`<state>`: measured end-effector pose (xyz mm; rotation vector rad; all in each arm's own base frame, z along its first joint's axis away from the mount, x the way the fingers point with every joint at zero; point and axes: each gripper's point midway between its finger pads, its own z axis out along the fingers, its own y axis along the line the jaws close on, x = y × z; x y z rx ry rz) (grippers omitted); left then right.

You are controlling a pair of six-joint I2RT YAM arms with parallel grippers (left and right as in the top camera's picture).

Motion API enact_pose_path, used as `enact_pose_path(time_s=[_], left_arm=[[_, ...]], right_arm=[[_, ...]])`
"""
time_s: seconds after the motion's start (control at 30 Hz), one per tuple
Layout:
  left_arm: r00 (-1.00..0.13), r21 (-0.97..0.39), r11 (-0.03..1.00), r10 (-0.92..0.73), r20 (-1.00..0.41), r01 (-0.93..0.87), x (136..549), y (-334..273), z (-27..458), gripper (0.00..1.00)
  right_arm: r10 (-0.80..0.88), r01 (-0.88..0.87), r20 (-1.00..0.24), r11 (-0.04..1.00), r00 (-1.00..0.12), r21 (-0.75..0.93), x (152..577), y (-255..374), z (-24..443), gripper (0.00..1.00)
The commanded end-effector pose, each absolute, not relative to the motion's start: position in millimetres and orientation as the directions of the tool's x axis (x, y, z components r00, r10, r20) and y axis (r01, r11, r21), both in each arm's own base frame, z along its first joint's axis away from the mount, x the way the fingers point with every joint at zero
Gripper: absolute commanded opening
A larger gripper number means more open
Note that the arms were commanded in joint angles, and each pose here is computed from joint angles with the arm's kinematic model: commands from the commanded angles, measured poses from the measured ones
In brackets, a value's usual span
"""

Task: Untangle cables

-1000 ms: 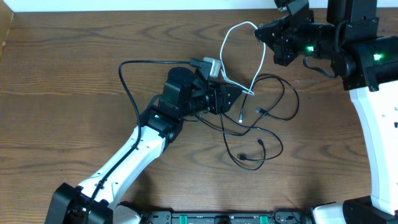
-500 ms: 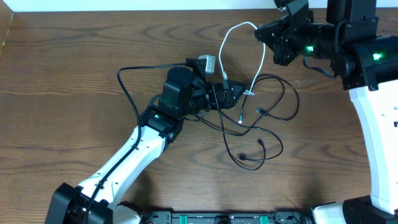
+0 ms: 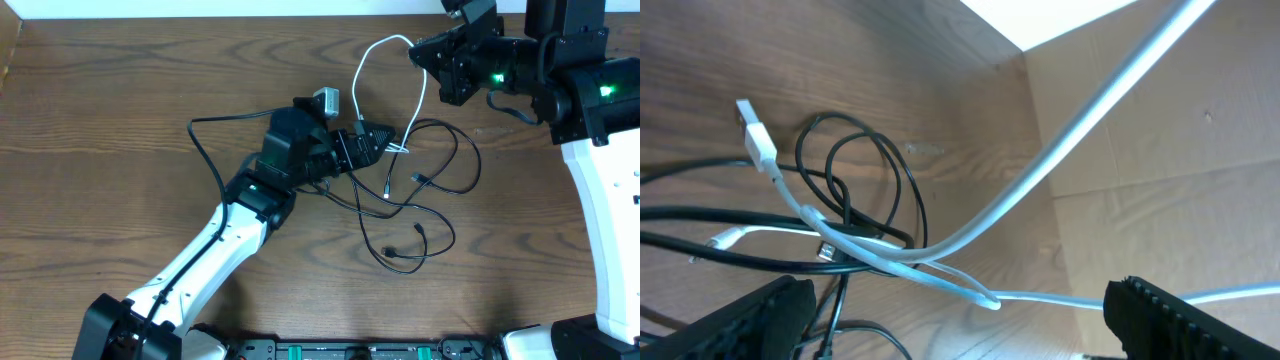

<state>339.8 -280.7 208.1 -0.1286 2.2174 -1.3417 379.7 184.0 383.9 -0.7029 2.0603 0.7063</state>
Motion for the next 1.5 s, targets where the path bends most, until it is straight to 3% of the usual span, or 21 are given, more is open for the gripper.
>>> enact_pose_path(time_s=[0.0, 0.43, 0.6, 0.67, 0.87, 1.23, 1.47], left_arm=[[-0.822, -0.841, 0.518, -0.402, -0.403, 0.158, 342, -288, 212, 0.97], [-0.709, -0.765, 0.64, -0.509, -0.488, 0.067, 360, -280, 192, 0.65], [-0.726, -0.784, 0.62, -0.538, -0.428, 0.003, 364, -284, 173, 0.61], [-0.731, -0.788, 0.616, -0.535, -0.423, 0.006, 365, -287, 170, 0.53], [-0.729, -0.81, 0.584, -0.534, -0.428, 0.047, 366, -293, 182, 0.08], [-0.749, -0.809, 0.571, -0.473, -0.464, 0.14, 356, -300, 200, 0.07], [-0.658, -0.678, 0.653, -0.351, -0.666, 0.338, 340, -279, 244, 0.07]], right_arm=[[-0.213, -0.696, -0.838, 0.674, -0.503, 0.247, 375, 187, 389, 0.01], [-0.209, -0.692, -0.834, 0.675, -0.51, 0.254, 375, 188, 388, 0.01], [-0.211, -0.695, -0.834, 0.672, -0.51, 0.255, 374, 189, 388, 0.01], [-0.211, -0.695, -0.834, 0.672, -0.51, 0.255, 374, 189, 388, 0.01], [-0.212, -0.693, -0.831, 0.673, -0.514, 0.257, 373, 189, 387, 0.01], [-0.207, -0.617, -0.821, 0.759, -0.532, 0.208, 386, 173, 380, 0.01], [-0.111, -0.325, -0.785, 0.938, -0.609, 0.119, 412, 116, 366, 0.01]])
